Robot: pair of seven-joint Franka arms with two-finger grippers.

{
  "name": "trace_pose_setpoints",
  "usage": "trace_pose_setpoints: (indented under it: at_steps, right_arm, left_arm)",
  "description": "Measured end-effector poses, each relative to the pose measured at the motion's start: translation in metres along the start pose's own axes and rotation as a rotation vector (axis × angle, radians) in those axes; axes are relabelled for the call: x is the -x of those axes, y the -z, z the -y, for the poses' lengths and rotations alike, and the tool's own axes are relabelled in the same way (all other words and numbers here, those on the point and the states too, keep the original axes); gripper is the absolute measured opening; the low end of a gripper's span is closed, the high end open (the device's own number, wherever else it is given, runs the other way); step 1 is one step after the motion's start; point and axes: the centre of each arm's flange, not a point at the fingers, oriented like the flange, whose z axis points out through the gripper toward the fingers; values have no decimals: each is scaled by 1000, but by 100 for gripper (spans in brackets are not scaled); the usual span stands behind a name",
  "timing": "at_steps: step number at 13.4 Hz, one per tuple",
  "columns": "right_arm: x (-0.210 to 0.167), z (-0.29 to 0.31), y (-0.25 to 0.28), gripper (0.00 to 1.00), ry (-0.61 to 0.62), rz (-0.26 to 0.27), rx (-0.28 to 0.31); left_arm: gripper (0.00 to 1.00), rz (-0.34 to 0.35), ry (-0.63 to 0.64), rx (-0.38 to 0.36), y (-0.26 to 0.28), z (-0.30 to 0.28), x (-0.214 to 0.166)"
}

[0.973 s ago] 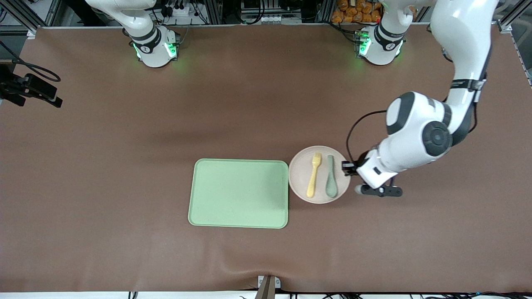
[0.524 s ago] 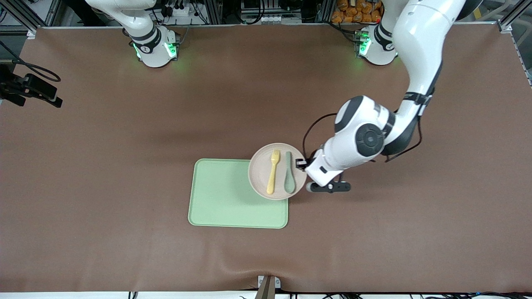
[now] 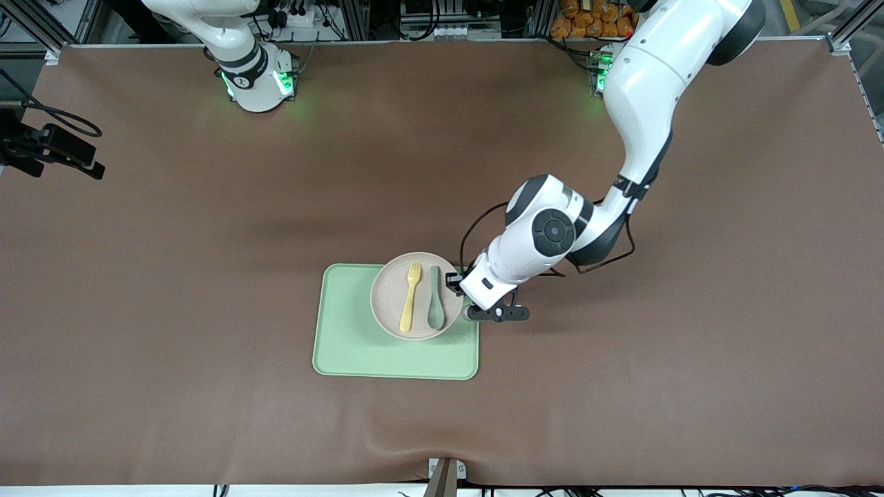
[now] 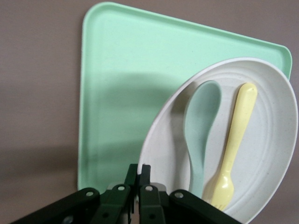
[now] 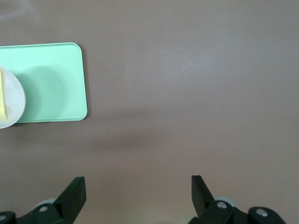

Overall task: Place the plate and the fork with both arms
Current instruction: 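Lift the plate with the left gripper and carry it onto the green tray, then open the left gripper on the plate while the right gripper reaches in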

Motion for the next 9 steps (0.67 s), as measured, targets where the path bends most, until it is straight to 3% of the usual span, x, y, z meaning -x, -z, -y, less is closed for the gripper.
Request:
trace_pose_setpoints:
  at_steps: [9]
  right_arm:
    - [-18, 1, -18, 100, 1, -5, 0]
  left_arm:
    - [5, 1, 1, -5, -42, 16, -1]
